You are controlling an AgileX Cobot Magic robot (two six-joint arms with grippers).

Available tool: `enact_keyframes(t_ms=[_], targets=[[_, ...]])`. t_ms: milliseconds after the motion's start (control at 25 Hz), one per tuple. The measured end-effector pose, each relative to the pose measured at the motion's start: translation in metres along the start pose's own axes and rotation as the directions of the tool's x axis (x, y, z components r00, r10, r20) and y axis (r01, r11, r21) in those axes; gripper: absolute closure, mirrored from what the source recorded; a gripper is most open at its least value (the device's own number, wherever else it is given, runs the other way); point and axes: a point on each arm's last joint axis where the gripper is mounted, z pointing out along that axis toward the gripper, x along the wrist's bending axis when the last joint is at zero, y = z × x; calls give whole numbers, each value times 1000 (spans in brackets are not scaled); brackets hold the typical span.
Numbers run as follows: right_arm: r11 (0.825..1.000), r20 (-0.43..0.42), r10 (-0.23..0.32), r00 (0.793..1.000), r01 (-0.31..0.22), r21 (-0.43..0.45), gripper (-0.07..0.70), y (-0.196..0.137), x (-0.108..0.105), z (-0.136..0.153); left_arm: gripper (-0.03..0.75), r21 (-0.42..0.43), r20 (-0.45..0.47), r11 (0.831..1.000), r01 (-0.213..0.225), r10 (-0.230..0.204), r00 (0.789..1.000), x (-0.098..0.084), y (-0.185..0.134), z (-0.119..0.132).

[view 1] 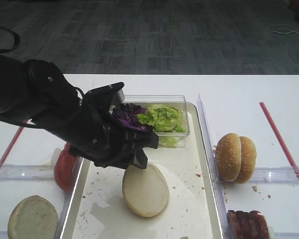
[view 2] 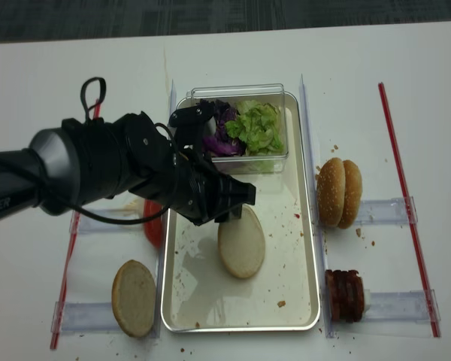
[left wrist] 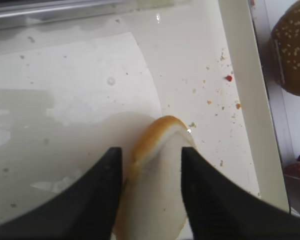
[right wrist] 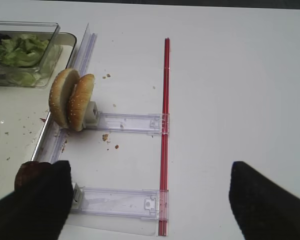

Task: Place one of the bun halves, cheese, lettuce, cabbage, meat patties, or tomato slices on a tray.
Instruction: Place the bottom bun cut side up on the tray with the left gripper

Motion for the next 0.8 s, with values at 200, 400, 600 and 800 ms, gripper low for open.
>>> enact_keyframes(t_ms=[200, 400, 600, 800], targets=[[1000, 0, 0, 1000, 0, 0, -29, 0, 0, 0, 213, 8, -8, 1000, 17, -17, 1000, 7, 3, -3], [1000, 0, 0, 1000, 0, 0, -29, 0, 0, 0, 141, 14, -8, 1000, 15, -15, 1000, 7, 2, -3], [1000, 0, 0, 1000, 0, 0, -29, 0, 0, 0, 134, 27, -4, 1000, 6, -6, 1000, 7, 1, -3], [1000, 0, 0, 1000, 0, 0, -29, 0, 0, 0, 133, -14, 28, 999, -30, 30, 999, -3, 2, -23]])
